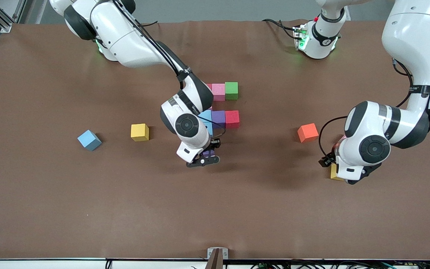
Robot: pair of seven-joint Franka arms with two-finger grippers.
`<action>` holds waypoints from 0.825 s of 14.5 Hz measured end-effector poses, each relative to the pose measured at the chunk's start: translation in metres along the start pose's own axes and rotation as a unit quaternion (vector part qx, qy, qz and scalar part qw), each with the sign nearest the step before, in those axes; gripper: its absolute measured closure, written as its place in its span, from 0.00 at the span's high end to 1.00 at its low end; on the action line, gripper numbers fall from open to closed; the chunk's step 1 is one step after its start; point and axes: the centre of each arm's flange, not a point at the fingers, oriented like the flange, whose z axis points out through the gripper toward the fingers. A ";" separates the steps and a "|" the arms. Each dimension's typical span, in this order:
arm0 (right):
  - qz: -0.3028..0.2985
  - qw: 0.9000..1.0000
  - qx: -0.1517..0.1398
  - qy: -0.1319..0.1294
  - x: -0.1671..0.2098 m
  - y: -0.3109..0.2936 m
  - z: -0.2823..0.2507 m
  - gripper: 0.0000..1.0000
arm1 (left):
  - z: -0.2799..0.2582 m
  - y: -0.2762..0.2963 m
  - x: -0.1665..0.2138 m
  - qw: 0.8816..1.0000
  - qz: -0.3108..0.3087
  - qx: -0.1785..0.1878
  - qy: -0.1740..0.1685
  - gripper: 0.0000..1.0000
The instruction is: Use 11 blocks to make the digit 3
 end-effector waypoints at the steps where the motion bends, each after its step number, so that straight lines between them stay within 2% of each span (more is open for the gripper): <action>1: -0.003 1.000 -0.001 -0.002 -0.002 -0.002 0.002 0.56 | 0.006 -0.001 -0.007 1.000 0.016 -0.010 0.004 0.91; 5: -0.005 1.000 -0.006 -0.009 -0.005 0.001 0.012 0.56 | 0.037 -0.032 -0.032 0.994 0.074 -0.074 0.018 0.94; 8: -0.005 1.000 -0.006 -0.009 -0.005 0.001 0.012 0.56 | 0.057 -0.049 -0.047 0.989 0.086 -0.116 0.019 0.96; 12: -0.006 1.000 -0.007 -0.009 -0.005 0.001 0.013 0.56 | 0.078 -0.046 -0.069 0.987 0.099 -0.123 0.012 0.99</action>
